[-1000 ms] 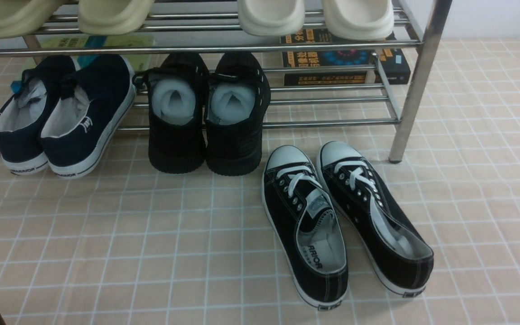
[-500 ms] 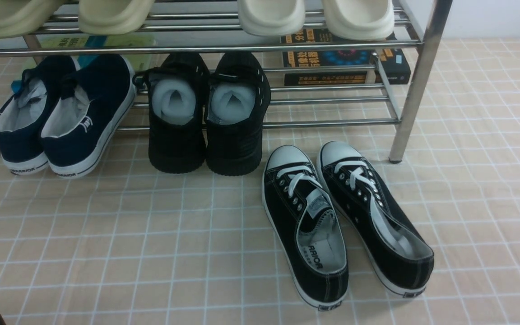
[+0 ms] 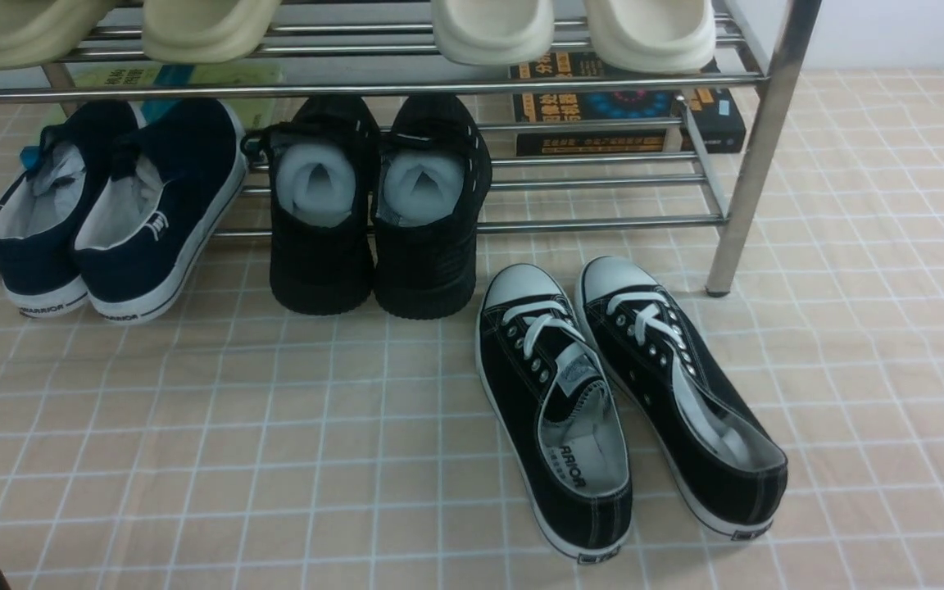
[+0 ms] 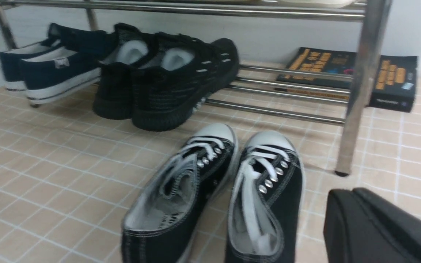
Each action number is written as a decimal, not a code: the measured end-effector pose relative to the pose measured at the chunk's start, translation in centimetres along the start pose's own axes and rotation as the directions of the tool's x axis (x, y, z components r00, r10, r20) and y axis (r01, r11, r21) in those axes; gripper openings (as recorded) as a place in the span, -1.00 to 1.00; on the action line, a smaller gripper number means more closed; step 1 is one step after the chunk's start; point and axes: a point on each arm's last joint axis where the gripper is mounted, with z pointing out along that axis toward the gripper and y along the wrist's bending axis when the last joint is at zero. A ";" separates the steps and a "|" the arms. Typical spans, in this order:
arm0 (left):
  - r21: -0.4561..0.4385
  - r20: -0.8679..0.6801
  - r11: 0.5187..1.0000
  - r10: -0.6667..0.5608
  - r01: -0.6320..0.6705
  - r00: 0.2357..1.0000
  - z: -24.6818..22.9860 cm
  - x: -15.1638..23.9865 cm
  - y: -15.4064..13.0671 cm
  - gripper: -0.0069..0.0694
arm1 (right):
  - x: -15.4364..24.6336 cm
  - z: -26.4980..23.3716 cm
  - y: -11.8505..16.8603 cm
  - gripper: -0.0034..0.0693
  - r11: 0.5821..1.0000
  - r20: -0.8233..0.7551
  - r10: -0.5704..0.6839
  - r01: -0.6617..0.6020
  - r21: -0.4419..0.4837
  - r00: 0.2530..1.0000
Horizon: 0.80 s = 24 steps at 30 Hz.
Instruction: Take the shoes off the shelf from the light coffee tablecloth by hand.
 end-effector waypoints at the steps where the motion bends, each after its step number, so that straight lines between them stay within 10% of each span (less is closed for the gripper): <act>1: 0.000 0.000 1.000 0.000 0.000 1.000 0.0 0.0 0.0 -0.19 | 0.9 -0.1 -0.5 -0.88 0.998 -0.006 0.001 -0.001 0.059 1.000; 24: 0.000 0.000 1.000 0.000 0.000 1.000 0.0 0.0 0.0 -0.19 | 7.4 -1.5 -3.1 -0.79 0.890 -0.119 0.099 -0.034 0.455 0.988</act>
